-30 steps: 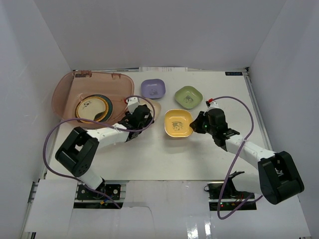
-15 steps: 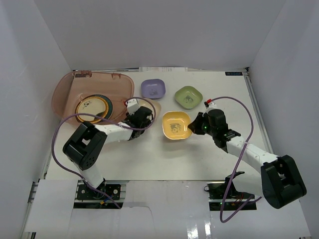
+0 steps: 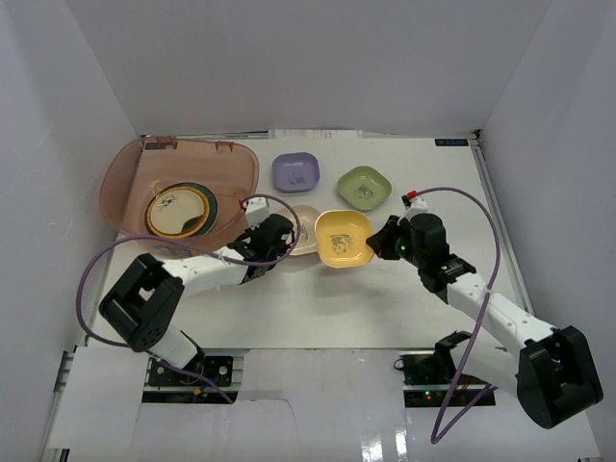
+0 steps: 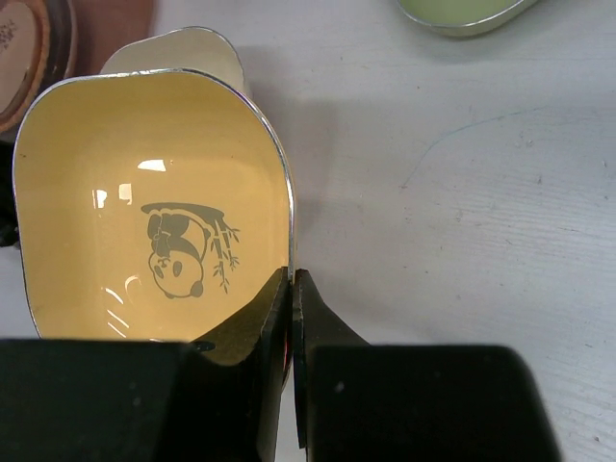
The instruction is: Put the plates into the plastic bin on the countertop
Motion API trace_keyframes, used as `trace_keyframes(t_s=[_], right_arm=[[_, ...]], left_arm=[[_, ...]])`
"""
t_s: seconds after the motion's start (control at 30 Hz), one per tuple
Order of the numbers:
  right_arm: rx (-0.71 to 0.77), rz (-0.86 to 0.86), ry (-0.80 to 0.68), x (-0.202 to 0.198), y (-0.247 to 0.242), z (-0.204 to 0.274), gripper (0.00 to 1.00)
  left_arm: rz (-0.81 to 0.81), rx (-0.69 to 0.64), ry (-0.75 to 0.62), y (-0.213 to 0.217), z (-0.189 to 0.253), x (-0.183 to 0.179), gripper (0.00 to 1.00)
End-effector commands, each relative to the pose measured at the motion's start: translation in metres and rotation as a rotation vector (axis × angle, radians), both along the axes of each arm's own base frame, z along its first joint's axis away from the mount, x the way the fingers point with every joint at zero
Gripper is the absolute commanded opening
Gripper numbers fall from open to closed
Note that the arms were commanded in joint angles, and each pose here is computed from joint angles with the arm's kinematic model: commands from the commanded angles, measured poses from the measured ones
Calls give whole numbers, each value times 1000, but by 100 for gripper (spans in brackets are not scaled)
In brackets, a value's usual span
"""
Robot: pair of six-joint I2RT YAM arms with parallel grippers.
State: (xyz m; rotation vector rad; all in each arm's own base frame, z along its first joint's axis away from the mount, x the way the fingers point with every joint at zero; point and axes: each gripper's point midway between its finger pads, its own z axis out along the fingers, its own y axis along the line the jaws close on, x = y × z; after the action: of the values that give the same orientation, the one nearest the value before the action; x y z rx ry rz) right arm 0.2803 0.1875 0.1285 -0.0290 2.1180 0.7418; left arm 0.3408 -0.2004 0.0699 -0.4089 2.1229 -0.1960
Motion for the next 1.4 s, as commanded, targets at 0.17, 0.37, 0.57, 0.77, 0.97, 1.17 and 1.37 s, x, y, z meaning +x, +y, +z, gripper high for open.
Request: trace_keyframes(t_s=[0.17,0.37,0.57,0.77,0.97,1.17,1.37], right_arm=[[54,-10,-138,1,-1,51,8],[66,-4,-205,6,0,81,8],[104,38,-242,21,22,106,8],[83,136,-290,51,85,141,8],[38,202,-318,87,147,156,8],[4,245,-382,130,220,179,8],[24,282,-382,162,284,173,8]], left_arm=[[14,-63,-343,25,179,-4,0],[166,-25,-434,102,242,23,0],[370,-53,-291,214,205,44,0],[505,-58,-115,279,143,43,0],[546,-52,-48,291,114,48,0],[573,-47,8,296,94,39,26],[606,-60,11,296,85,25,41]])
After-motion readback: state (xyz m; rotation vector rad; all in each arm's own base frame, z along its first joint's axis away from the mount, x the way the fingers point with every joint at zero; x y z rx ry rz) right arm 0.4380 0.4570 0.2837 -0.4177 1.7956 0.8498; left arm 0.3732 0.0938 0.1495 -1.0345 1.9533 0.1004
